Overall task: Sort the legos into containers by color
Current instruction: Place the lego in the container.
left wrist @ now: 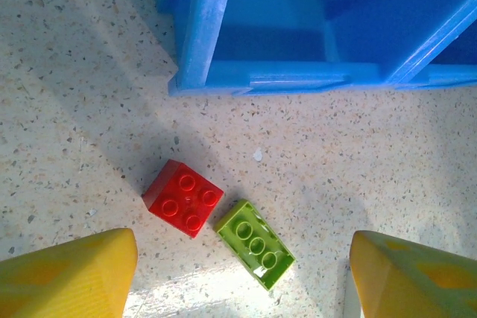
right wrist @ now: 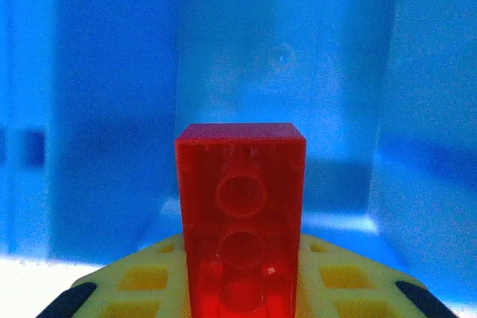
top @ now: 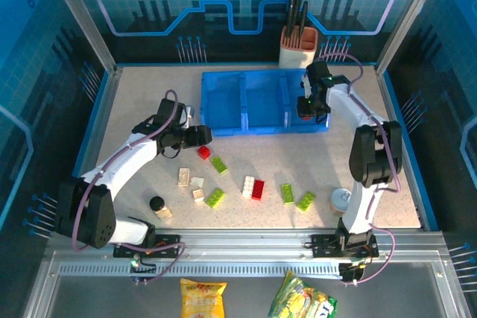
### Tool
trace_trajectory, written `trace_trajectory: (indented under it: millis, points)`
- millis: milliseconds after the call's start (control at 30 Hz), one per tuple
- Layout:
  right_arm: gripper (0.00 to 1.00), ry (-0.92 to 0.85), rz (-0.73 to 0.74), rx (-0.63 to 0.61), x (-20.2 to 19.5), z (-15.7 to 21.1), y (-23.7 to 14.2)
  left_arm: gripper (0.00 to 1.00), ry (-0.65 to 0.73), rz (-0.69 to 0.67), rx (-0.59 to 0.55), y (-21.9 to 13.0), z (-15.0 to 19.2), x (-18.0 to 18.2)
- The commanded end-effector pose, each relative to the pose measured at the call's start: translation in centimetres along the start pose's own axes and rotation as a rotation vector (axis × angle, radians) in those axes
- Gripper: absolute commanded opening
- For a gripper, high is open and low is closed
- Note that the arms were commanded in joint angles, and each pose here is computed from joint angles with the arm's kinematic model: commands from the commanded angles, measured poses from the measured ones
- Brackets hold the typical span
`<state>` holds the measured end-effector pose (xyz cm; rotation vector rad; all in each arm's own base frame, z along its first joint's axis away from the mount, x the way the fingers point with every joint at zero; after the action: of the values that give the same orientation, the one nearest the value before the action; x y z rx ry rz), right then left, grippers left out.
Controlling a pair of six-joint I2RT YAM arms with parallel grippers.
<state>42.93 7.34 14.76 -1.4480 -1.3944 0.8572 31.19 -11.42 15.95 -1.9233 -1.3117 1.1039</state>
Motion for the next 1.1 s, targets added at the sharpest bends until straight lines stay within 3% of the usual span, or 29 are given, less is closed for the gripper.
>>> trace_trajectory:
  millis: [0, 267, 633, 1067]
  points:
    - [0.29, -0.025, -0.004, 0.012, -0.2, -1.4, 0.7, 0.76, -0.022, -0.012, 0.016, -0.6, 0.7, 0.3]
    - [0.28, -0.045, 0.034, 0.036, -0.5, -3.6, 4.0, 0.76, -0.030, -0.014, 0.043, -0.4, 1.7, 0.5]
    - [0.28, -0.020, 0.057, 0.086, -1.0, -3.6, 7.4, 0.76, -0.042, -0.018, 0.057, -0.1, 2.4, 0.8]
    - [0.36, 0.004, 0.065, 0.096, -1.4, -3.4, 8.1, 0.76, -0.038, -0.031, 0.073, -0.1, 3.0, 1.0]
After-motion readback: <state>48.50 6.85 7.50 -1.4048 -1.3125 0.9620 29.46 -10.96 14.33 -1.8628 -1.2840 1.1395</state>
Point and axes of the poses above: each hand's point on the last joint's axis, 136 mm out from that joint toward the fingers, its own y axis out along the fingers, its own x axis along the line the jaws close on, z = x × y, the point moved 4 cm from there along -y, back along the fingers, and after that the axes turned 13 degrees about y, right-handed, at the moved point
